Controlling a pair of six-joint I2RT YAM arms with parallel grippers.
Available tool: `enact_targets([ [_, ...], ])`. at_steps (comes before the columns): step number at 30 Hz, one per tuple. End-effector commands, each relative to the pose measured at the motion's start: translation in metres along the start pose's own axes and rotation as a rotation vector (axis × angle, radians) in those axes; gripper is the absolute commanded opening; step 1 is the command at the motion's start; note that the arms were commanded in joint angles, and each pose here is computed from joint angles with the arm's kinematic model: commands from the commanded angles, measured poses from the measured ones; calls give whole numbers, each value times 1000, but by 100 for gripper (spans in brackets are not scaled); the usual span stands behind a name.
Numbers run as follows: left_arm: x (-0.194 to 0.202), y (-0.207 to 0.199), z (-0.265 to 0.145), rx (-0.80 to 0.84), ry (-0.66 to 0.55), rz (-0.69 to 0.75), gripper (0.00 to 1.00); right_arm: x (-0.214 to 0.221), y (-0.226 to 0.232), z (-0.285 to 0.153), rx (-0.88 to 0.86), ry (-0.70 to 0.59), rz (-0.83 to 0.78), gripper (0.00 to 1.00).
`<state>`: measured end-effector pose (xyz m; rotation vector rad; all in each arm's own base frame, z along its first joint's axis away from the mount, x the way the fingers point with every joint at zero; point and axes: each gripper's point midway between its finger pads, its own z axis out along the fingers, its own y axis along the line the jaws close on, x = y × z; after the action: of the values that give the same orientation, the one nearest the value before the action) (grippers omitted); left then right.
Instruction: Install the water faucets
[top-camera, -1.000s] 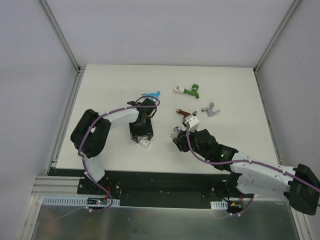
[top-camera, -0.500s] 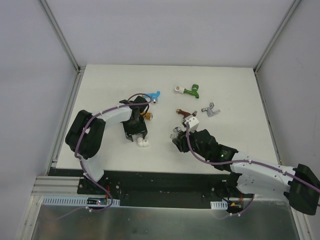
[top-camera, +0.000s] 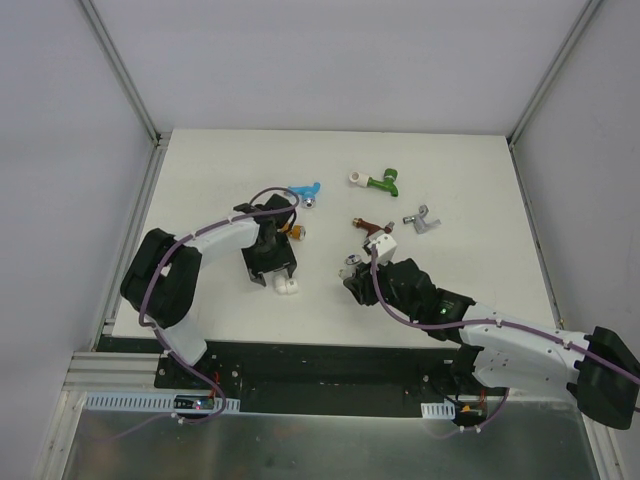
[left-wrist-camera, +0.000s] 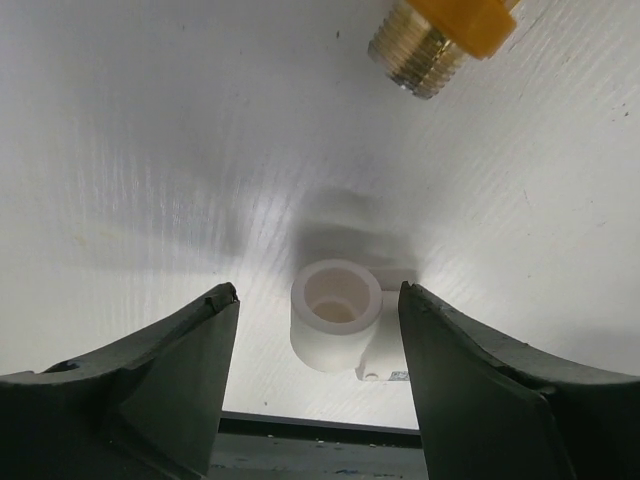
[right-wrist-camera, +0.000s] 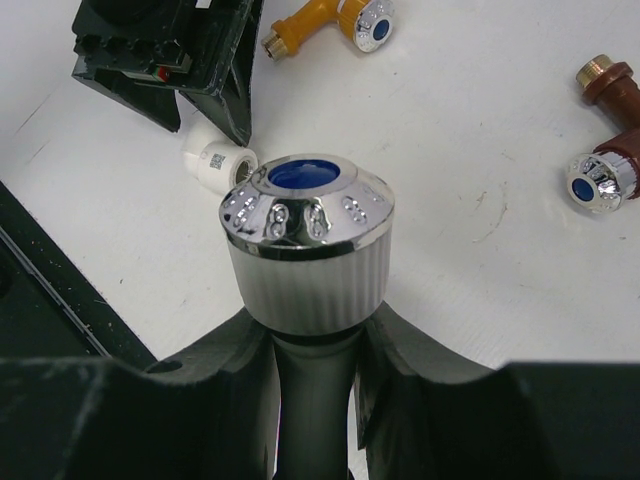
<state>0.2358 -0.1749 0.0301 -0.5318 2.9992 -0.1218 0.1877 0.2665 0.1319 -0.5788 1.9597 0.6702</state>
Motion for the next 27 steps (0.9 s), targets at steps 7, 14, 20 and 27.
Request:
enact_targets([
  [7,4,1,5,-33,-66,-81,62,-15,9,0,-40,-68,11,0],
  [14,17,-2,13,-28,-45,-92,50,-14,4,-1,-23,-76,11,0],
  [20,14,-5,1,24,-87,-92,22,-19,7,0,-49,-110,-43,0],
  [27,-8,-26,-51,196,-170,-23,0,-39,32,-5,-217,-254,-261,0],
])
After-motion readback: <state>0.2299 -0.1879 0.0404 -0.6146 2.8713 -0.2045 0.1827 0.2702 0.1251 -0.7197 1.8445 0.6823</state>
